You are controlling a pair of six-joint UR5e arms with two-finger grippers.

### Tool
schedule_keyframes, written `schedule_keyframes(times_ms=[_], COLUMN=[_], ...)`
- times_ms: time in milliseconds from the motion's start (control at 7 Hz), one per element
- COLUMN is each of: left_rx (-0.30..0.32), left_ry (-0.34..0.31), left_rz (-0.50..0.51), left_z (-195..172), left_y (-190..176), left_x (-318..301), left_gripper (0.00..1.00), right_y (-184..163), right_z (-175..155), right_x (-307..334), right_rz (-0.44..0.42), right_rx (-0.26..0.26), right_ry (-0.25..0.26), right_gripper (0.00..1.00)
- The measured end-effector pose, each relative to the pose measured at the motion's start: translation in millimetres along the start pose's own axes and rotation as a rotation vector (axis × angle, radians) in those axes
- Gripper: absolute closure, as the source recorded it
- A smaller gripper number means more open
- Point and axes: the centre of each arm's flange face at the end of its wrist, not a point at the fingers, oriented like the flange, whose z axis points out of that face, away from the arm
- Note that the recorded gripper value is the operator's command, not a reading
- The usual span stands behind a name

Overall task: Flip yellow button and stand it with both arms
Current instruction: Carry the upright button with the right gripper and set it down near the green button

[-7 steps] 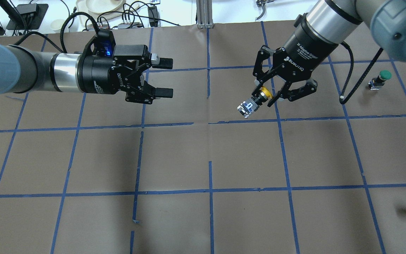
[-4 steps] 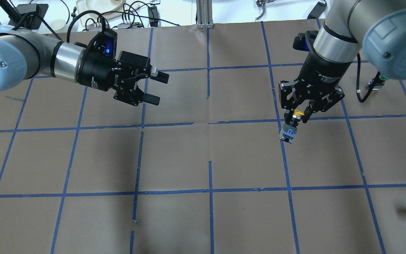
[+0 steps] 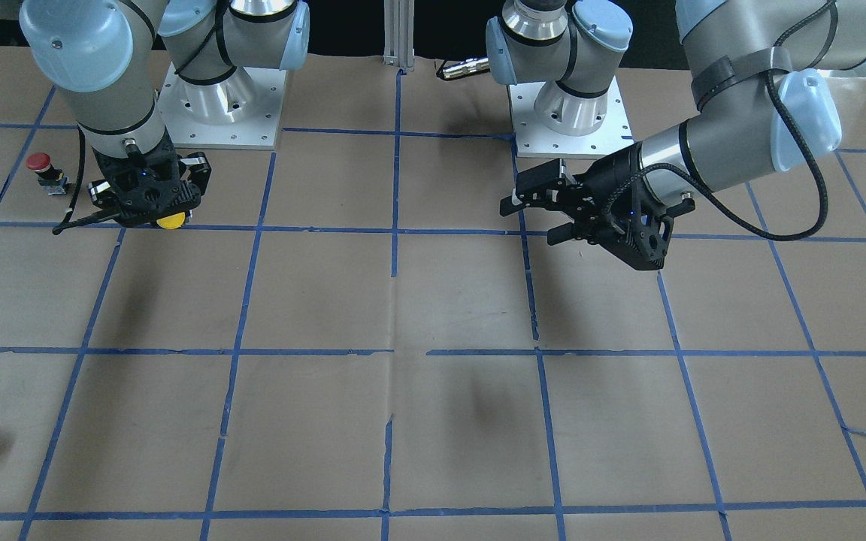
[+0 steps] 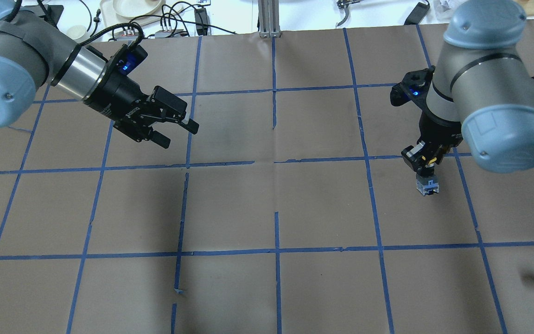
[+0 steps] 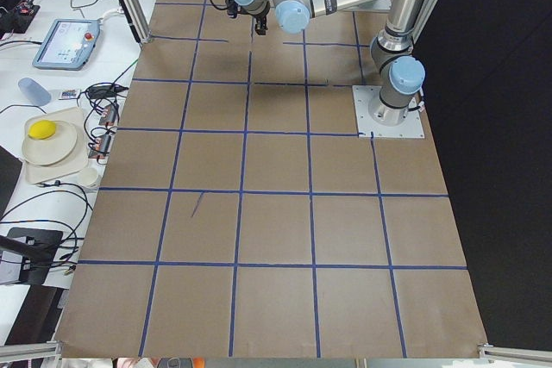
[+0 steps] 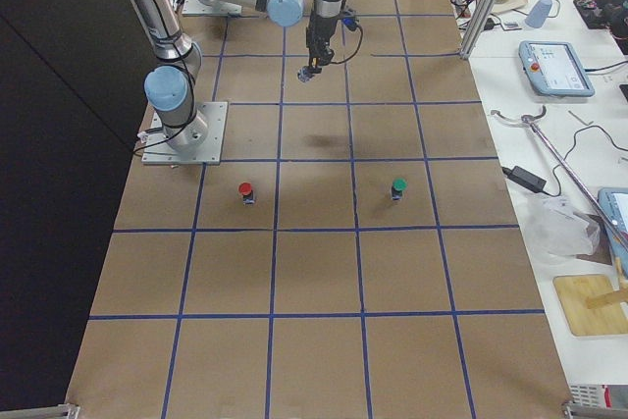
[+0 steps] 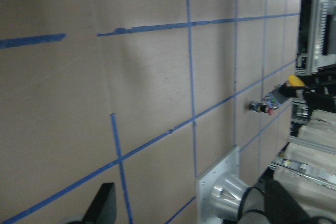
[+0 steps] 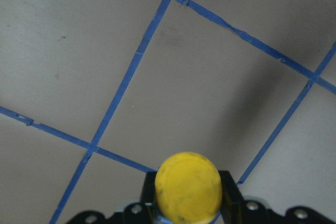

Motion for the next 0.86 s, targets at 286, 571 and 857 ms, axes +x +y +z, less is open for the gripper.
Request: schedule_keyframes(times_ms=[286,571,857], left_rx=[0.009,0.036,0.087], left_ry=[-0.186,-0.341,-0.435], left_rz=[0.018,0.034,0.05], left_z=[-16.4,-10.1,-2.6], left_y=[-1.9,-8.3,-16.0], left_x=[7.8,31.6,51.2], left_gripper=[0.0,0.0,0.0], right_y=[35.0,74.8,120.2], right_z=[25.6,45.2,59.4], right_x=[57.7,119.1,173.9], right_rz=[-0.208,-0.414,-0.643], right_rx=[0.046,0.119,0.232], right_ry=[0.032,0.031,0.049], right_gripper=[0.76,0.76,0.76])
